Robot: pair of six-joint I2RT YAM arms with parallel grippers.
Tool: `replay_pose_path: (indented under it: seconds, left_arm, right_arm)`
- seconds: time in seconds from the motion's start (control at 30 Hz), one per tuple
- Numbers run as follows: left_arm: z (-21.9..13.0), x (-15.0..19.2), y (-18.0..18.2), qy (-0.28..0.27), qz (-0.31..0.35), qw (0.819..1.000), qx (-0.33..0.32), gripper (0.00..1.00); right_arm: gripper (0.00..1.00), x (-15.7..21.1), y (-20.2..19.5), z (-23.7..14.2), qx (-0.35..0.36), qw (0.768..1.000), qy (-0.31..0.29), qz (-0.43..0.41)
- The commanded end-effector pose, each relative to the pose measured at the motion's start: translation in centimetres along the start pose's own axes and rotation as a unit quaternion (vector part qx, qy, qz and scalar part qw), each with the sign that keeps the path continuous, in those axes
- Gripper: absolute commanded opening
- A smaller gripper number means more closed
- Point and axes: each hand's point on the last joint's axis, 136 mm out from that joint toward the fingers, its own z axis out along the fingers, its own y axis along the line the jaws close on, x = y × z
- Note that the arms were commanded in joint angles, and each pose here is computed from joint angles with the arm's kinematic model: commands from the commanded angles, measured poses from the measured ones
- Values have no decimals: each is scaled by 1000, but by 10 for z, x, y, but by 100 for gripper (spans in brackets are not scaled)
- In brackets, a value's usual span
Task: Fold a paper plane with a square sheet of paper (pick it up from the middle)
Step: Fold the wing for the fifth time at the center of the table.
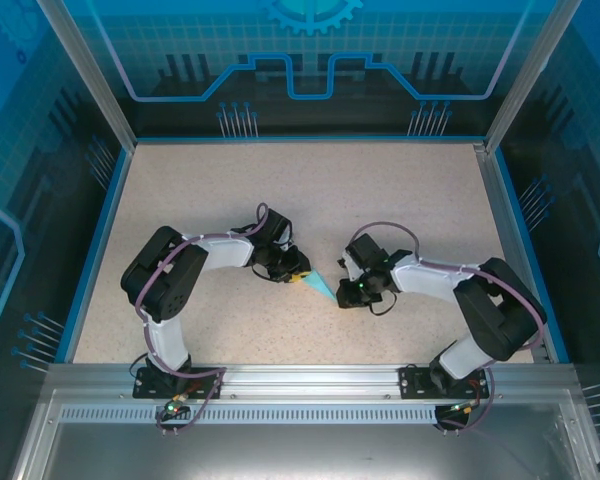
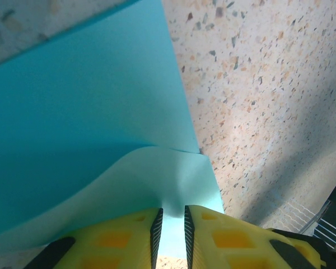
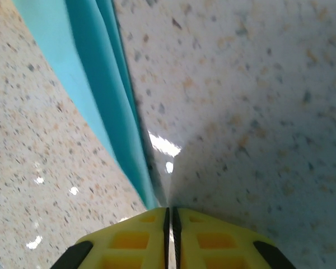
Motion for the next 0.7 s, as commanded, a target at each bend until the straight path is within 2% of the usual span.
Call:
replay_pose_path:
  seconds: [0.0,0.13,0.37,0.67]
  left_arm:
    - [11,4,74,-11,-35,991,-131,23]
    - [10,4,71,-10,-33,991,-127,23]
    - [10,5,68,-7,-32,992,-120,23]
    - [8,4,61,-5,-24,994,-110,23]
  right_arm:
    - [14,8,9,-16,-9,1000,5,-11]
    - [14,-22,41,-30,-53,997,-40,-35]
    - [14,-56,73,-8,-78,995,-41,-50]
    - [12,-54,48,24,-51,998,-13,-16]
